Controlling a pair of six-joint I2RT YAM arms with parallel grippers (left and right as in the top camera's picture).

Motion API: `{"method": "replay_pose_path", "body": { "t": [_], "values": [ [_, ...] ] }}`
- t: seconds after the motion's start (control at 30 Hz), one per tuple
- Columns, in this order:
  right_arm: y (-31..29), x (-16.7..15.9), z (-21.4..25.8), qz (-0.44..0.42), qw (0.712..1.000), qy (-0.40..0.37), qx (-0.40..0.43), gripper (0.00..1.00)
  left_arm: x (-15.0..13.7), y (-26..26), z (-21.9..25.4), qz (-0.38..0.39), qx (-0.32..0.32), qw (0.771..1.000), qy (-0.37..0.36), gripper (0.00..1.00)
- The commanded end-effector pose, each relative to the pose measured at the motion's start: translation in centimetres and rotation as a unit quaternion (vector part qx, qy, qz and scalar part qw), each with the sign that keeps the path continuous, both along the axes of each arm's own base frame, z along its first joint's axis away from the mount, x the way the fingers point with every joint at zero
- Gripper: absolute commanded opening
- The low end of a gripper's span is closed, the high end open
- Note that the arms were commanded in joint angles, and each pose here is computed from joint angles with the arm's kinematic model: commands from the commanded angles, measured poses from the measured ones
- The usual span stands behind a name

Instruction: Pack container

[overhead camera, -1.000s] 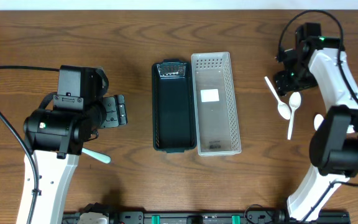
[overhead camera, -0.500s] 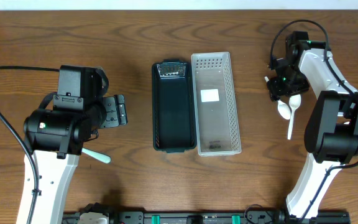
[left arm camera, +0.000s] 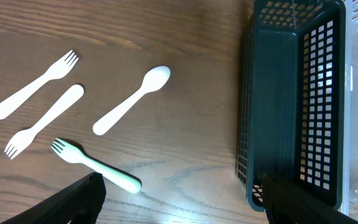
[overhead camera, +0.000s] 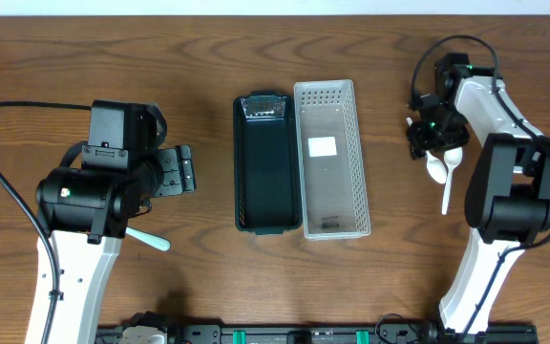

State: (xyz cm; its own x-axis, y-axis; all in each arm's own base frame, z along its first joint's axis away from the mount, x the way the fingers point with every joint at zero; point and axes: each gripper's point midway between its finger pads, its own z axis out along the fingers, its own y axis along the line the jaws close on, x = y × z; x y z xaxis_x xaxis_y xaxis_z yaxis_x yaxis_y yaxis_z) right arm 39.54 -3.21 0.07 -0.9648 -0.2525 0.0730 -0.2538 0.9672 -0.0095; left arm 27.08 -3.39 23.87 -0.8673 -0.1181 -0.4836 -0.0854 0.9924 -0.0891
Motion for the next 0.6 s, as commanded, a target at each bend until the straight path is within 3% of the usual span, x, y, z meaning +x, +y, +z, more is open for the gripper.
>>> {"method": "replay_pose_path", "body": {
  "t": [0.0, 0.13, 0.27, 0.43, 0.57],
  "values": [
    [0.61, -0.61, -0.9, 0.007, 1.0, 0.015, 0.008, 0.6, 0.17, 0.12, 0.21, 0.003, 0.003, 1.0, -0.001, 0.83],
    [0.61, -0.71, -0.89, 0.008, 1.0, 0.018, 0.008, 0.44, 0.17, 0.13, 0.21, 0.003, 0.003, 1.0, -0.001, 0.83],
    [0.63, -0.97, -0.87, 0.007, 1.0, 0.023, 0.009, 0.14, 0.16, 0.13, 0.2, 0.003, 0.003, 1.0, -0.001, 0.83],
    [0.63, -0.98, -0.87, 0.005, 1.0, 0.023, 0.008, 0.02, 0.17, 0.12, 0.21, 0.003, 0.003, 1.0, -0.001, 0.83],
    [0.66, -0.77, -0.82, -0.009, 1.0, 0.019, 0.007, 0.01, 0.17, 0.12, 0.21, 0.003, 0.003, 1.0, -0.001, 0.83]
  ]
}}
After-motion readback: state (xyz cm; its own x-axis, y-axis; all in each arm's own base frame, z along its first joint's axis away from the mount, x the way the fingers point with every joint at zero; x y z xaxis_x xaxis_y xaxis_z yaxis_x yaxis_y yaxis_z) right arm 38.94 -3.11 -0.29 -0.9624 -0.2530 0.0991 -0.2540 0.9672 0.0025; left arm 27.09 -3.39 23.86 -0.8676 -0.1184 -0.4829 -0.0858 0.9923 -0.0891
